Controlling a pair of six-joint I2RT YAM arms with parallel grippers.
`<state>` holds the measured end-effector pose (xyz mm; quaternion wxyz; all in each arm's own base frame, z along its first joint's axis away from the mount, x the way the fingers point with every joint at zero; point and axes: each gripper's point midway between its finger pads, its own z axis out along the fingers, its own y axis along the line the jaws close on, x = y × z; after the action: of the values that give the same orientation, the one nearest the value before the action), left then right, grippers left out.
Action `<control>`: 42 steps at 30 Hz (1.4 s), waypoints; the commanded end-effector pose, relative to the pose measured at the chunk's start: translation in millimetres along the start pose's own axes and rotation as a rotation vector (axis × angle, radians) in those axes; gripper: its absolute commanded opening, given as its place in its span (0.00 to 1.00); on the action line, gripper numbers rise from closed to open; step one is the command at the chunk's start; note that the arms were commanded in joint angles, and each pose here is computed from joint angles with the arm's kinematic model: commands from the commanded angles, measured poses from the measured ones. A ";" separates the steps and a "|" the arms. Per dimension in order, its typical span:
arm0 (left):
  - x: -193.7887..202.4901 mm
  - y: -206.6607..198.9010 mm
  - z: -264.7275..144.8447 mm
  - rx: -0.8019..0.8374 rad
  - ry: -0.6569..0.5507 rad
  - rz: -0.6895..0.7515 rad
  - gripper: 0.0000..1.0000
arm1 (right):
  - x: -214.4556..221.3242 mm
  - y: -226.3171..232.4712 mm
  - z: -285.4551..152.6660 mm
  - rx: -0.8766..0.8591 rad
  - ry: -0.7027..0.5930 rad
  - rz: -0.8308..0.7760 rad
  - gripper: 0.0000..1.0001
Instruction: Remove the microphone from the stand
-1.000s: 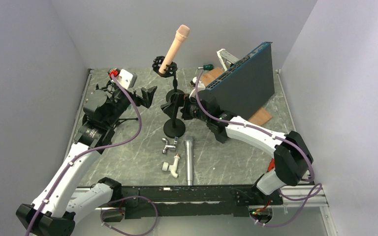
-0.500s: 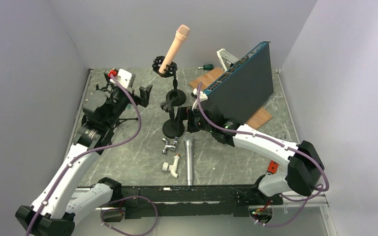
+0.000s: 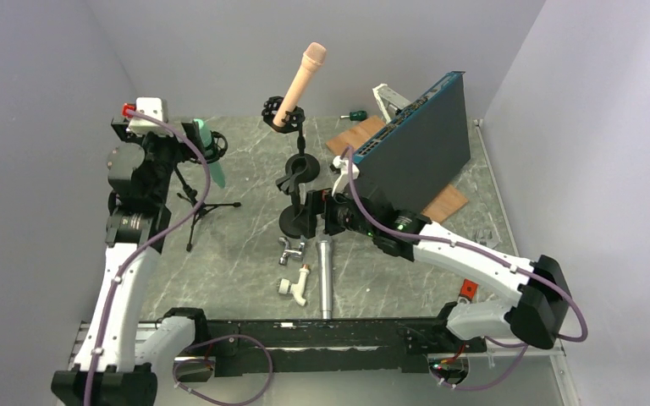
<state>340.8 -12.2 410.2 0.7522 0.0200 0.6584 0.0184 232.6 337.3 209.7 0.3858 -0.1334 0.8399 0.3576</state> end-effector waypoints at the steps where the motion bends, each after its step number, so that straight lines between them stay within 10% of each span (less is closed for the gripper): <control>1: -2.7 15.4 11.0 0.000 0.010 -0.085 0.99 | -18.6 20.8 -15.9 -0.093 -0.069 0.011 1.00; 42: 53.0 -36.4 46.3 0.271 0.140 -0.120 0.82 | -9.2 9.4 -19.8 -0.068 -0.080 0.023 1.00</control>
<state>392.8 -48.2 344.0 0.6778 0.0770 0.7176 -0.1405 219.1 326.0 213.3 0.3901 -0.1247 0.8290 0.3809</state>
